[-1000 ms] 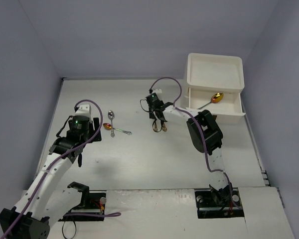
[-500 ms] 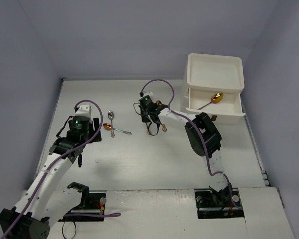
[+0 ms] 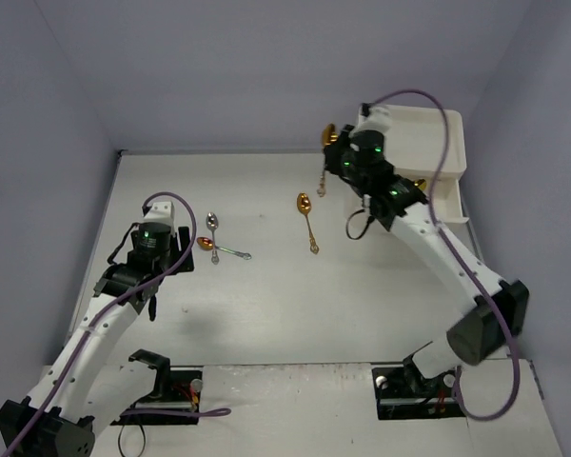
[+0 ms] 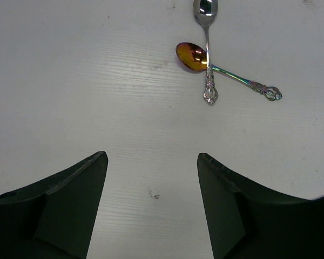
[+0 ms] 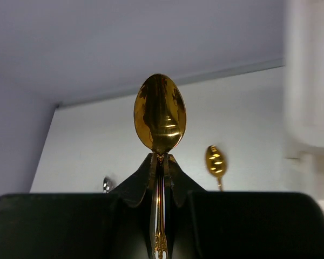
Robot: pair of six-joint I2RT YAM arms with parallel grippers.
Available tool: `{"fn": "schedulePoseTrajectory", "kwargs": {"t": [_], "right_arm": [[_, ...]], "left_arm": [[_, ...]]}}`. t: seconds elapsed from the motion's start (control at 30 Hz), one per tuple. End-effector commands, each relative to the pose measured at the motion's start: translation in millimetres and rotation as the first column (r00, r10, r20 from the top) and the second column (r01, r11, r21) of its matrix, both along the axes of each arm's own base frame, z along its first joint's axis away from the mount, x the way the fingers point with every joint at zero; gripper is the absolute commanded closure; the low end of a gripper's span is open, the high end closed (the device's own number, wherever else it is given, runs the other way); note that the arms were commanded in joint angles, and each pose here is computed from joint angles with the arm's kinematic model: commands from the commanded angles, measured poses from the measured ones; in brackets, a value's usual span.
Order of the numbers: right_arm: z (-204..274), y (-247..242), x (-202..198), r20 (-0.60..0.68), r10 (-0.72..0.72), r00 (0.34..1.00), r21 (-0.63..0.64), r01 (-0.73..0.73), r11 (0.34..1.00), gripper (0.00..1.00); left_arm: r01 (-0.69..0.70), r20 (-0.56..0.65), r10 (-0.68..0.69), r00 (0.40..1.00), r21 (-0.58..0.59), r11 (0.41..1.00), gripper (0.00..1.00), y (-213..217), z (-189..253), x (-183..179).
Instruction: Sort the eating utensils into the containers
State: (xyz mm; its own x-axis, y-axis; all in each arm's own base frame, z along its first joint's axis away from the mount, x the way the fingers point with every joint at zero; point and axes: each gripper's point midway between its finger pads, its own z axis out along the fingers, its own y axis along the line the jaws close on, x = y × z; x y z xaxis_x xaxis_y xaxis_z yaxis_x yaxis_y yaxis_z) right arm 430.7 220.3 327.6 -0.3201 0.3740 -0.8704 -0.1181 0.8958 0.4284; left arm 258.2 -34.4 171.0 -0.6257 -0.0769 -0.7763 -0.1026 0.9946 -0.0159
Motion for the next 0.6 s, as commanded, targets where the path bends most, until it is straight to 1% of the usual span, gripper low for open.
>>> {"fn": "schedulePoseTrajectory", "kwargs": {"t": [0.0, 0.03, 0.07, 0.17, 0.23, 0.3, 0.33, 0.4, 0.47, 0.57], "right_arm": [[18, -88, -14, 0.024, -0.289, 0.957, 0.173, 0.281, 0.944, 1.0], [9, -107, -15, 0.007, -0.364, 0.931, 0.192, 0.356, 0.914, 1.0], [19, -127, -25, 0.026, -0.438, 0.898, 0.234, 0.421, 0.876, 1.0], [18, -171, -36, 0.014, -0.566, 0.824, 0.314, 0.534, 0.785, 1.0], [10, -187, -42, -0.005, -0.601, 0.799, 0.332, 0.568, 0.753, 1.0], [0, -207, -44, -0.046, -0.652, 0.757, 0.395, 0.614, 0.684, 1.0], [-6, -210, -46, -0.057, -0.66, 0.749, 0.399, 0.623, 0.673, 1.0], [-22, -223, -45, -0.099, -0.696, 0.711, 0.423, 0.663, 0.617, 1.0], [-36, -227, -38, -0.137, -0.704, 0.697, 0.425, 0.683, 0.594, 1.0], [-55, -225, -26, -0.189, -0.688, 0.701, 0.417, 0.692, 0.59, 1.0]], "left_arm": [[-0.007, 0.05, 0.008, 0.999, -0.022, 1.0, 0.36, -1, 13, 9], [-0.008, 0.049, 0.009, 0.999, -0.022, 1.0, 0.36, -1, 13, 9], [-0.009, 0.05, 0.011, 0.999, -0.024, 1.0, 0.36, -1, 13, 9], [-0.01, 0.047, 0.011, 0.999, -0.025, 1.0, 0.36, -1, 12, 9], [-0.008, 0.045, 0.009, 0.999, -0.026, 1.0, 0.36, -1, 12, 10], [-0.005, 0.044, 0.006, 0.999, -0.029, 1.0, 0.36, -2, 12, 10], [-0.005, 0.043, 0.006, 0.999, -0.029, 1.0, 0.36, -2, 11, 10], [-0.003, 0.041, 0.004, 0.999, -0.03, 1.0, 0.36, -3, 11, 10], [-0.001, 0.04, 0.002, 0.999, -0.03, 1.0, 0.36, -3, 10, 10], [0.001, 0.04, 0.0, 0.999, -0.033, 0.999, 0.36, -4, 11, 10]]}}
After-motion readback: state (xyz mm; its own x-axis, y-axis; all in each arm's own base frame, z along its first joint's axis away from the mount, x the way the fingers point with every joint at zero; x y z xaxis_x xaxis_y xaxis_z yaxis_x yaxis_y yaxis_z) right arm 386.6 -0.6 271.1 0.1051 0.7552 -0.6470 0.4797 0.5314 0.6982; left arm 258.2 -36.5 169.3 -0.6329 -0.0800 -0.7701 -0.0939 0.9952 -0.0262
